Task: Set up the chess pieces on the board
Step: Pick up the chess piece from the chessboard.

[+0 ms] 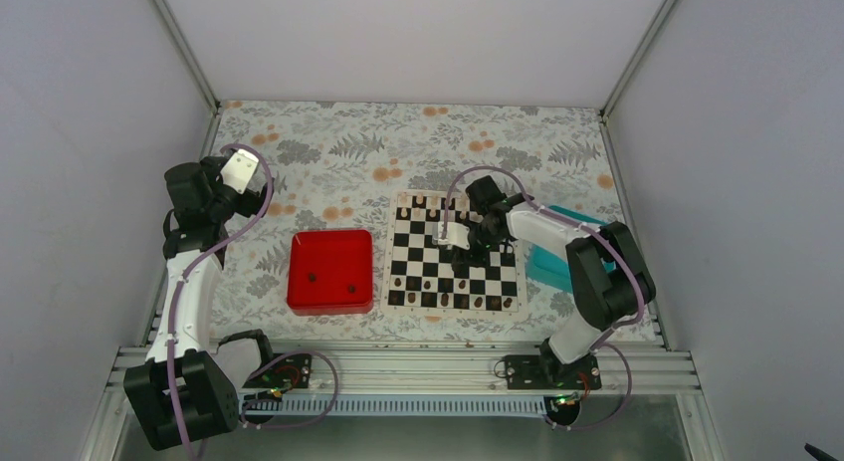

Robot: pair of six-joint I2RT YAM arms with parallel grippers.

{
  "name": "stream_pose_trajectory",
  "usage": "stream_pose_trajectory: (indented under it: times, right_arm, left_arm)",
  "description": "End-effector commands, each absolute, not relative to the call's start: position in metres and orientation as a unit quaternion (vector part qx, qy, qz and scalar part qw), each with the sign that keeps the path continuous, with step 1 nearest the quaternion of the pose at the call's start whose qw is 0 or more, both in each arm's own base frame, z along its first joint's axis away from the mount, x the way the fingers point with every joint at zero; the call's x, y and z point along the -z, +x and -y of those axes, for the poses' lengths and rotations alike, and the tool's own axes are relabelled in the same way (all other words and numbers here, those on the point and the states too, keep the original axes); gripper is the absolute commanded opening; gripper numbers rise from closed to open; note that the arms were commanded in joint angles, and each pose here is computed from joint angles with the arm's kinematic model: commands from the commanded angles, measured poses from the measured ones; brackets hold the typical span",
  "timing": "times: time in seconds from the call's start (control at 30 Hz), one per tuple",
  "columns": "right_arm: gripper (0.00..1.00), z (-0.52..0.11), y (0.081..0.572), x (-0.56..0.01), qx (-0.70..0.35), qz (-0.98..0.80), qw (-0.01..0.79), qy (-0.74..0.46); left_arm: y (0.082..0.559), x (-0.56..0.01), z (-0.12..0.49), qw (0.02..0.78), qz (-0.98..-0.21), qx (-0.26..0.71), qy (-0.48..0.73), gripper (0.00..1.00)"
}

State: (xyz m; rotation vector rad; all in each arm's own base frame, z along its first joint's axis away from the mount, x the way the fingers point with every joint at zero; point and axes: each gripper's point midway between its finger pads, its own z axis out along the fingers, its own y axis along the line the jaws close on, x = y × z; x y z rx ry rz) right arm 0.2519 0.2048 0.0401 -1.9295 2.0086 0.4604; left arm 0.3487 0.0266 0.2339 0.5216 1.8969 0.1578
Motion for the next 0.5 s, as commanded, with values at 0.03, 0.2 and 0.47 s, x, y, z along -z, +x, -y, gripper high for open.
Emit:
stream_pose_trajectory:
  times: [0.03,0.2,0.47]
  right_arm:
    - [0.31,-0.204,0.254,-0.038,-0.165,-0.706,0.156,-0.671]
    - [0.29,-0.202,0.251,-0.029,-0.170,-0.711,0.135,-0.668]
    - [0.27,-0.202,0.249,-0.032,-0.170,-0.709,0.141,-0.669]
  left_arm:
    - [0.348,-0.237,-0.023,0.557,-0.795,-0.065,0.232,1.00]
    - [0.348,-0.236,-0.022,0.557,-0.795,-0.063,0.233,1.00]
    - [0.348,-0.235,-0.022,0.556,-0.795,-0.062,0.234,1.00]
